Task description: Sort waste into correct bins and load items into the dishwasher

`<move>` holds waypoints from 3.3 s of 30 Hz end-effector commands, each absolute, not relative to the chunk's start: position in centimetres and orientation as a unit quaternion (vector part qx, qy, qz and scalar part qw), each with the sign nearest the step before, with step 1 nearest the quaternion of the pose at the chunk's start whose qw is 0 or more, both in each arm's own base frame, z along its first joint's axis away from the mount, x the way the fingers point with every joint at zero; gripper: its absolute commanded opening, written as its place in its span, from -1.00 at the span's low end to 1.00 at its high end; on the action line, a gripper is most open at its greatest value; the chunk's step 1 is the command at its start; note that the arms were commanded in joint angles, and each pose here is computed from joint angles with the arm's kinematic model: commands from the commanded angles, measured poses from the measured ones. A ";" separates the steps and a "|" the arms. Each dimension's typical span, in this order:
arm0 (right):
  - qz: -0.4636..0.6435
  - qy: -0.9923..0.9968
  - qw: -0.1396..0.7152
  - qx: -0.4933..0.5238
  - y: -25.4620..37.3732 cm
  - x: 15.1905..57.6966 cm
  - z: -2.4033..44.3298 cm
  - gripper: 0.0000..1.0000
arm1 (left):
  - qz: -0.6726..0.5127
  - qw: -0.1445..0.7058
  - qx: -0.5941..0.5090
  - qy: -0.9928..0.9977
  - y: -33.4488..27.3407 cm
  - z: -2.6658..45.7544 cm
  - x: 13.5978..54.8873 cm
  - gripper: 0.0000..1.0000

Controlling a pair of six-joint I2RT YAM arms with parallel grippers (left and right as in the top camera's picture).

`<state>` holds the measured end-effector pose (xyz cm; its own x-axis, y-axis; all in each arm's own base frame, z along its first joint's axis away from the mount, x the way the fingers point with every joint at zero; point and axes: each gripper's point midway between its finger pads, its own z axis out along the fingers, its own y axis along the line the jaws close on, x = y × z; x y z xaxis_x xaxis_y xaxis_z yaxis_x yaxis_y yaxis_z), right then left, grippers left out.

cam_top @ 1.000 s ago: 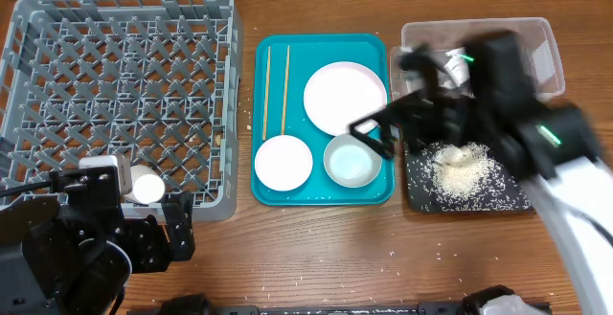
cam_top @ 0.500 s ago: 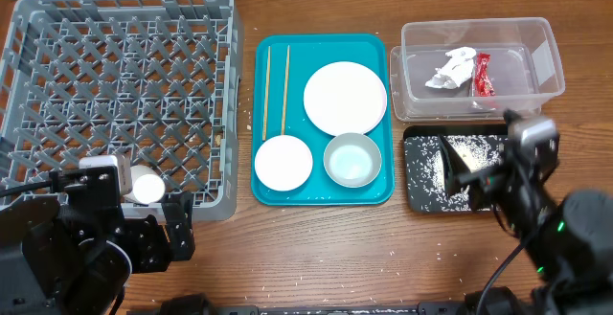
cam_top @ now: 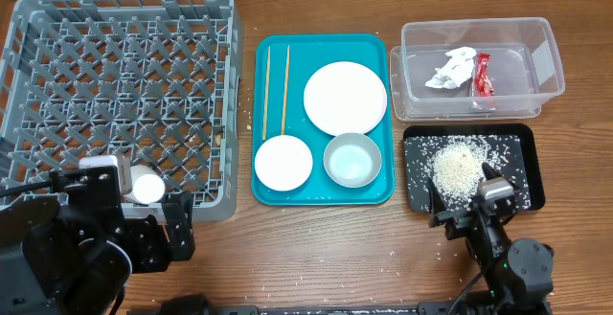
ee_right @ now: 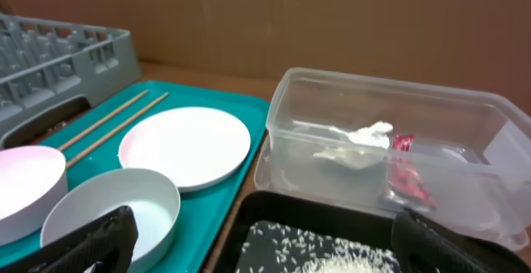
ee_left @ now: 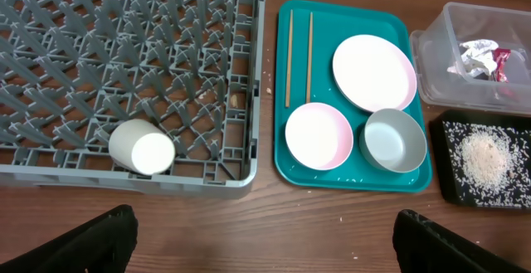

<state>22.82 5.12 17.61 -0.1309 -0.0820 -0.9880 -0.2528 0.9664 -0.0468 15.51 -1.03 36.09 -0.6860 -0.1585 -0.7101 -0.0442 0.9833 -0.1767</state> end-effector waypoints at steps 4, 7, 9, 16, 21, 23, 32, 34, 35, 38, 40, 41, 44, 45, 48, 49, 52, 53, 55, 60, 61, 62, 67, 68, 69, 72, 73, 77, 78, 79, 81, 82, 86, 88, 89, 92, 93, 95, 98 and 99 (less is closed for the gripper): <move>0.075 0.727 0.671 -0.123 5.7 23.5 16.8 0.99 | -0.067 0.396 -0.044 0.915 -1.0 36.3 15.5 1.00; 0.075 0.708 0.691 -0.123 5.8 23.8 17.2 0.99 | -0.067 0.396 -0.044 0.915 -1.0 36.3 15.5 1.00; 0.074 0.700 0.699 -0.122 5.8 23.9 17.3 0.99 | -0.067 0.396 -0.044 0.915 -1.0 36.3 15.5 1.00; 0.074 0.700 0.700 -0.122 5.8 23.9 17.3 0.99 | -0.067 0.396 -0.044 0.915 -1.0 36.3 15.5 1.00; 0.074 0.700 0.700 -0.122 5.8 23.9 17.3 0.99 | -0.067 0.396 -0.044 0.915 -1.0 36.3 15.5 1.00; 0.074 0.700 0.700 -0.122 5.8 23.9 17.3 0.99 | -0.067 0.396 -0.044 0.915 -1.0 36.3 15.5 0.99; 0.074 0.700 0.700 -0.122 5.8 23.9 17.3 0.99 | -0.113 0.398 -0.062 0.908 -2.2 36.7 15.7 1.00; 0.074 0.700 0.700 -0.122 5.8 23.9 17.3 0.99 | -0.172 0.427 -0.049 0.887 -3.9 38.5 16.8 1.00; 0.074 0.700 0.700 -0.122 5.8 23.9 17.3 0.99 | -0.208 0.440 -0.019 0.873 -5.3 39.6 17.4 1.00; 0.074 0.700 0.700 -0.122 5.8 23.9 17.3 0.99 | -0.274 0.443 0.020 0.854 -7.3 41.1 19.0 1.00; 0.074 0.700 0.700 -0.122 5.8 23.9 17.3 0.99 | -0.268 0.419 0.001 0.867 -6.8 40.0 20.7 1.00; 0.074 0.700 0.700 -0.122 5.8 23.9 17.3 0.99 | -0.258 0.404 -0.011 0.877 -6.3 39.2 21.7 1.00; 0.074 0.700 0.700 -0.122 5.8 23.9 17.3 0.99 | -0.234 0.354 -0.016 0.906 -6.2 36.4 24.6 1.00; 0.074 0.700 0.700 -0.122 5.8 23.9 17.3 0.99 | -0.220 0.337 -0.012 0.915 -6.4 35.3 25.6 1.00; 0.074 0.700 0.700 -0.122 5.8 23.9 17.3 0.99 | -0.187 0.286 0.013 0.940 -7.9 31.9 28.7 1.00; 0.074 0.700 0.700 -0.122 5.8 23.9 17.3 0.99 | -0.191 0.269 0.027 0.944 -9.0 30.8 29.8 1.00; 0.074 0.700 0.700 -0.122 5.8 23.9 17.3 0.99 | -0.209 0.238 0.044 0.947 -11.2 28.2 32.7 1.00; 0.074 0.700 0.700 -0.122 5.8 23.9 17.3 0.99 | -0.218 0.234 0.050 0.946 -12.1 27.5 33.9 1.00; 0.074 0.700 0.700 -0.122 5.8 23.9 17.3 0.99 | -0.231 0.220 0.057 0.946 -13.9 25.3 36.3 1.00; 0.074 0.700 0.700 -0.122 5.8 23.9 17.3 0.99 | -0.146 0.206 0.006 0.968 -14.0 19.1 41.0 0.81; 0.074 0.700 0.700 -0.122 5.8 23.9 17.3 0.99 | -0.131 0.204 -0.008 0.970 -14.1 17.6 42.0 0.65; 0.074 0.700 0.700 -0.122 5.8 23.9 17.3 0.99 | -0.125 0.202 -0.014 0.971 -14.5 16.4 42.7 0.44; 0.074 0.700 0.700 -0.122 5.8 23.9 17.3 0.99 | -0.091 0.201 -0.002 0.975 -16.0 11.3 45.3 0.14; 0.074 0.700 0.700 -0.122 5.8 23.9 17.3 0.99 | -0.070 0.200 -0.004 0.977 -15.6 10.4 45.6 0.15; 0.074 0.700 0.700 -0.122 5.8 23.9 17.3 0.99 | -0.051 0.199 -0.006 0.979 -15.2 9.5 45.8 0.14; 0.074 0.700 0.700 -0.122 5.8 23.9 17.3 0.99 | -0.007 0.190 -0.007 0.982 -14.5 7.1 46.0 0.13; 0.074 0.700 0.700 -0.122 5.8 23.9 17.3 0.99 | 0.002 0.185 -0.009 0.983 -14.3 6.3 46.1 0.13; 0.074 0.700 0.700 -0.122 5.8 23.9 17.3 0.99 | -0.001 0.160 -0.012 0.987 -14.8 3.3 46.0 0.08; 0.074 0.700 0.700 -0.122 5.8 23.9 17.3 0.99 | -0.008 0.152 -0.013 0.988 -15.0 2.6 45.9 0.04; 0.074 0.700 0.700 -0.122 5.8 23.9 17.3 0.99 | -0.016 0.144 -0.013 0.989 -15.3 2.0 45.7 0.01; 0.074 0.700 0.700 -0.122 5.8 23.9 17.3 0.99 | -0.030 0.127 -0.015 0.991 -15.8 0.8 45.4 -0.10; 0.074 0.700 0.700 -0.122 5.8 23.9 17.3 0.99 | -0.033 0.122 -0.014 0.992 -15.9 0.3 45.3 -0.12; 0.074 0.700 0.700 -0.122 5.8 23.9 17.3 0.99 | -0.027 0.107 -0.013 0.994 -15.9 -1.0 44.8 -0.31; 0.074 0.700 0.700 -0.122 5.8 23.9 17.3 0.99 | -0.025 0.103 -0.013 0.994 -15.8 -1.3 44.7 -0.71; 0.074 0.700 0.700 -0.122 5.8 23.9 17.3 0.99 | -0.026 0.103 -0.013 0.994 -15.8 -1.3 44.7 -0.92; 0.074 0.700 0.700 -0.122 5.8 23.9 17.3 0.99 | -0.030 0.109 -0.019 0.993 -15.6 0.6 45.1 -0.92; 0.074 0.700 0.700 -0.122 5.8 23.9 17.3 0.99 | -0.038 0.111 -0.022 0.993 -15.6 1.8 45.3 -0.92; 0.074 0.700 0.700 -0.122 5.8 23.9 17.3 0.99 | -0.061 0.125 -0.027 0.990 -15.8 5.0 46.1 -0.92; 0.074 0.700 0.700 -0.122 5.8 23.9 17.3 0.99 | -0.073 0.164 -0.033 0.983 -14.8 11.2 47.2 -0.92; 0.074 0.700 0.700 -0.122 5.8 23.9 17.3 0.99 | -0.076 0.177 -0.034 0.981 -14.4 13.2 47.3 -0.92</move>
